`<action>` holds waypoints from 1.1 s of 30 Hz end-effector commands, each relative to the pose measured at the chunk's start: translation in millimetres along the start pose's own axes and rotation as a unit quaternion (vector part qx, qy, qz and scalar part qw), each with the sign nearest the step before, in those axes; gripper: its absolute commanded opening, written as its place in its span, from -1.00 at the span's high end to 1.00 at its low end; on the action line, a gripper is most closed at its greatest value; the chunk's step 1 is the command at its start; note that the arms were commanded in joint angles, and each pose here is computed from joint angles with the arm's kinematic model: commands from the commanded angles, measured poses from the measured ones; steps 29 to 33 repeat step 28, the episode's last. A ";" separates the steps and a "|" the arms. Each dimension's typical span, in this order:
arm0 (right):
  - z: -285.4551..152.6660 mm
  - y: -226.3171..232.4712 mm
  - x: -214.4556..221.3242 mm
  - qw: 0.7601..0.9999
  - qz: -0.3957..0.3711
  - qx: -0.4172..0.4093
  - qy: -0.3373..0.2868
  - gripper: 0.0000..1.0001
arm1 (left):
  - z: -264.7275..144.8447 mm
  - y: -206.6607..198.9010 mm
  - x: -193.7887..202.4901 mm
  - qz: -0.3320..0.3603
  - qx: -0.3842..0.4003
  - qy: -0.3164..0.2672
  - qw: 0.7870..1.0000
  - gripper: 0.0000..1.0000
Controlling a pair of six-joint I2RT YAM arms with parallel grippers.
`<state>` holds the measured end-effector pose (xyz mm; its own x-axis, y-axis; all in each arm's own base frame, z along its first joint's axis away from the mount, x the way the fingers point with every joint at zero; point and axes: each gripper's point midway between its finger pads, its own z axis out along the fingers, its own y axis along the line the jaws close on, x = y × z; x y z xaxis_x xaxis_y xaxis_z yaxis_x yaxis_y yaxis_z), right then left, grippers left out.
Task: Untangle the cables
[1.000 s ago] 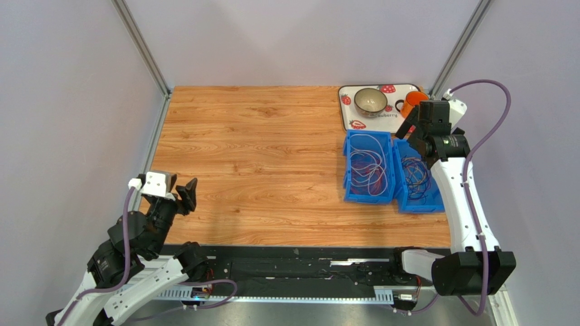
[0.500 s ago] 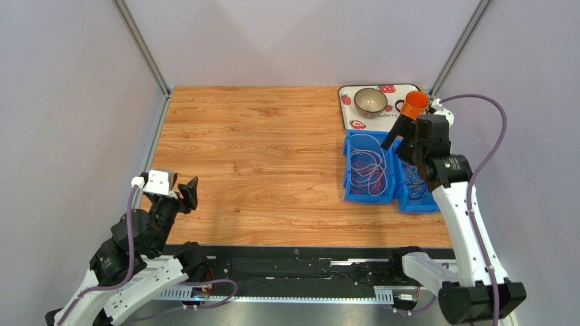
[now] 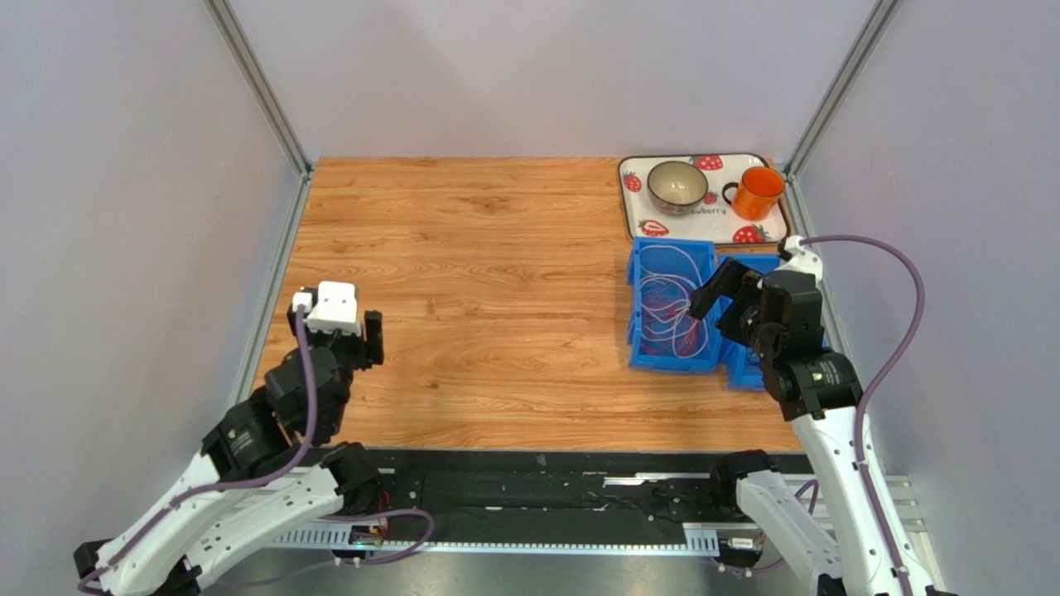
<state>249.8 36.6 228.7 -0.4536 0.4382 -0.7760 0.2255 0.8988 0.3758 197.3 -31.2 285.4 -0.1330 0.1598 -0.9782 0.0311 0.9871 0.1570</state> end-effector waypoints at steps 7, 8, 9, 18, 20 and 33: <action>11.4 8.6 2.1 0.999 0.018 -0.028 -0.016 -0.99 | 45.4 -17.1 -3.7 -0.094 -0.070 -0.028 0.993 -0.68; 13.4 9.7 3.0 0.999 0.021 -0.033 -0.018 -0.99 | 48.0 -19.0 -5.2 -0.100 -0.066 -0.021 0.993 -0.68; 15.6 12.9 5.6 0.999 0.022 -0.042 -0.015 -0.99 | 54.1 -26.1 -1.4 -0.099 -0.059 -0.005 0.993 -0.68; 30.0 15.2 0.2 0.999 -0.034 -0.011 -0.001 -0.99 | 70.0 -25.7 40.7 -0.085 -0.074 0.047 0.993 -0.67; 28.0 16.7 1.7 0.999 -0.034 -0.014 0.001 -0.99 | 66.0 -27.2 39.7 -0.091 -0.063 0.052 0.992 -0.65; 22.9 24.3 1.7 0.999 -0.015 -0.029 0.008 -0.99 | 28.5 -15.2 35.1 -0.092 -0.021 0.067 0.993 -0.54</action>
